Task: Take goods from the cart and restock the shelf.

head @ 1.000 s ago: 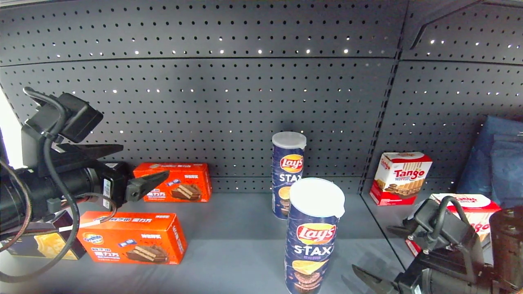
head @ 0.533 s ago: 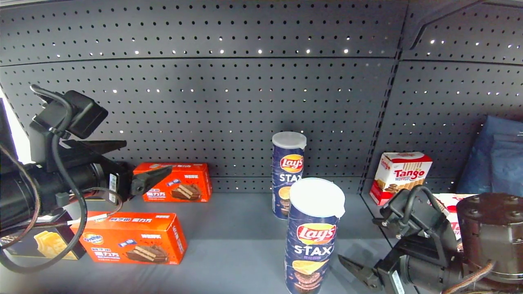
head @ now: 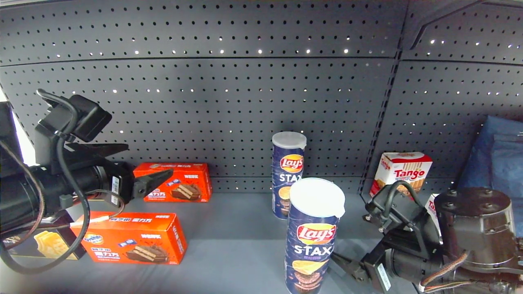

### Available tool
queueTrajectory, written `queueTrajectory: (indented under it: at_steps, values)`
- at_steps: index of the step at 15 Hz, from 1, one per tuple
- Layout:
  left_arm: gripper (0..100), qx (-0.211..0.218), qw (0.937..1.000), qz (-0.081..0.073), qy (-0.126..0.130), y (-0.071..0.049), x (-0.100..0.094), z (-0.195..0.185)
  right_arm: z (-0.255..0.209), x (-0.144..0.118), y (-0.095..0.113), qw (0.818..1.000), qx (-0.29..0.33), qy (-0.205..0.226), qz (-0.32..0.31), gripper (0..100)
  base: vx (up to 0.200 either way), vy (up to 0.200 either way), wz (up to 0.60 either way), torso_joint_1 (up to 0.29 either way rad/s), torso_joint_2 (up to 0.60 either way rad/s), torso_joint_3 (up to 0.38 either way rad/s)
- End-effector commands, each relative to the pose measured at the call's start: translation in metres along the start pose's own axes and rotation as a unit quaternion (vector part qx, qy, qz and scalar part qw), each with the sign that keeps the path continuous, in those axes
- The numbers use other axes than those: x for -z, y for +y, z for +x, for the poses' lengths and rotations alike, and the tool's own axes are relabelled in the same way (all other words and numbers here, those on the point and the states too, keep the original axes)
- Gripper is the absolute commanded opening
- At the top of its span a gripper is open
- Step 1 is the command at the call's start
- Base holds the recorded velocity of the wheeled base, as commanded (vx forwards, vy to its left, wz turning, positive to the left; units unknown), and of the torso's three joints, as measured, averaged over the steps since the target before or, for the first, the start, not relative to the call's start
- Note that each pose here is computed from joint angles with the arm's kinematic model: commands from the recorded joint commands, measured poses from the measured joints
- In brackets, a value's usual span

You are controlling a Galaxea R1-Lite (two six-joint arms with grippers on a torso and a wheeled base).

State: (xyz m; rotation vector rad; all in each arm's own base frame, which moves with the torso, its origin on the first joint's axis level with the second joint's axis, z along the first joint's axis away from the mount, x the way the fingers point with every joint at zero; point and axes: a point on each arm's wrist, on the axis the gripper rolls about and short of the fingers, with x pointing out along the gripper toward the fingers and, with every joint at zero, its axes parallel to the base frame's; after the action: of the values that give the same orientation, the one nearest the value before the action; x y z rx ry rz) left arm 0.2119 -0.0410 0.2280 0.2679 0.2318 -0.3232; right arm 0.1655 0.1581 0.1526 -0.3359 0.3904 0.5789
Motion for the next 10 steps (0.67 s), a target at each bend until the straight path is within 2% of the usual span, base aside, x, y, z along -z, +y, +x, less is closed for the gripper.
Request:
queueTrajectory:
  at_steps: [1,10]
  values:
    - [100,0.001,1.0000,0.000,0.003,-0.0003,0.0015,0.0007,0.0046,-0.0013,0.0013,1.000,-0.001,-0.003,0.000,100,0.000,0.000,0.00,0.000,0.00,0.000]
    - [100,0.002,1.0000,-0.001,0.006,-0.0008,0.0033,0.0012,0.0089,-0.0013,0.0068,1.000,-0.010,-0.002,-0.005,100,0.000,0.000,0.00,0.000,0.00,0.000]
